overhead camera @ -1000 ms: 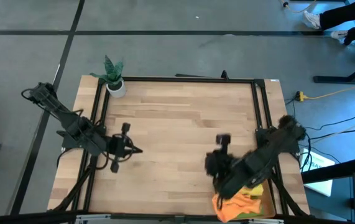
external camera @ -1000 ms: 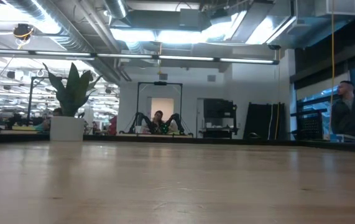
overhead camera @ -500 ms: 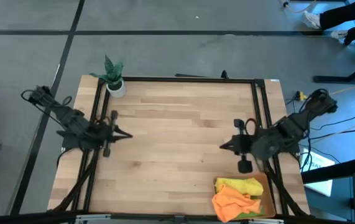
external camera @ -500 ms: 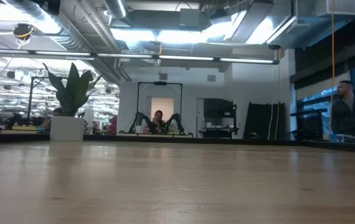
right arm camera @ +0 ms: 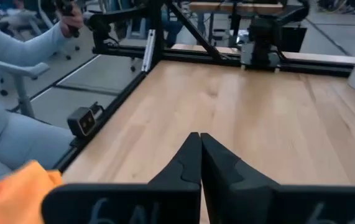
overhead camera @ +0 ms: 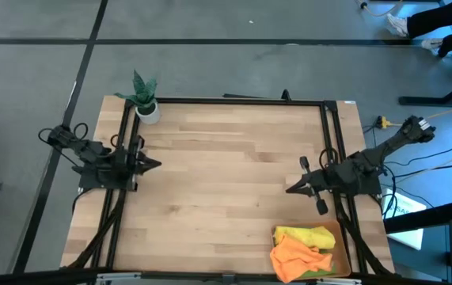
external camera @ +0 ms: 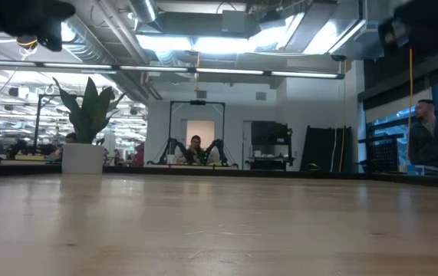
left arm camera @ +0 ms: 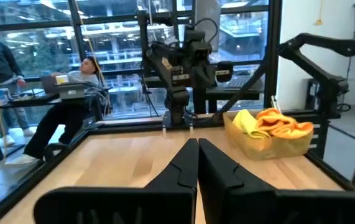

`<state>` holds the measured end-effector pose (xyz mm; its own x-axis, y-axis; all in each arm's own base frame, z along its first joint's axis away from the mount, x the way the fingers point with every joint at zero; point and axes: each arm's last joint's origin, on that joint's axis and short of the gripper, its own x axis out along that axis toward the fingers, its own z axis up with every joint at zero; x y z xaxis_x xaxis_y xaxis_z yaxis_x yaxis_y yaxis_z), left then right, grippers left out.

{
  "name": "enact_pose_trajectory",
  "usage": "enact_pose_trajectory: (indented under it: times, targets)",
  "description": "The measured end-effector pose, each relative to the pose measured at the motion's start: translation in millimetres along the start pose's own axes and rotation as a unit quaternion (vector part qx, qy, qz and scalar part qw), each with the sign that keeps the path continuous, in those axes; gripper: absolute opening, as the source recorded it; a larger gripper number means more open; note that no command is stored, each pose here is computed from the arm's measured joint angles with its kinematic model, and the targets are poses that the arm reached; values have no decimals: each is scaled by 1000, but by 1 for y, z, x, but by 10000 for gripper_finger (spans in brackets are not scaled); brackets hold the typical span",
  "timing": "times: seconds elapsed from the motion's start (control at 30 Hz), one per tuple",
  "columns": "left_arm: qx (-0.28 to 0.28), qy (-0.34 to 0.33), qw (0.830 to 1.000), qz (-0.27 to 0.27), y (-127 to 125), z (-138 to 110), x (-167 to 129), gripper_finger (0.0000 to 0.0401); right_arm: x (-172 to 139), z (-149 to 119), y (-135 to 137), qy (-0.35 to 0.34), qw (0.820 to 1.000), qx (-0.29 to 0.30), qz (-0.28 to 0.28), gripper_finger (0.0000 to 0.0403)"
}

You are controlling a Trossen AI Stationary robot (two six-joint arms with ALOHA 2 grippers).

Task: Roll microfiber towels into tight, uniform cylinder then place into a basket
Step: Return to Home Position

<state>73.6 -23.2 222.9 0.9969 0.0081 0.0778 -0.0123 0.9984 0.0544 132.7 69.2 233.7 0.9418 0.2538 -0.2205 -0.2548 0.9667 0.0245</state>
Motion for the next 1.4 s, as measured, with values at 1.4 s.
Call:
enact_pose_trajectory:
  times: [1.4]
  targets:
    - [50,29,998,33,-7,-50,11,0,-25,-80,-22,-75,995,-19,-65,9]
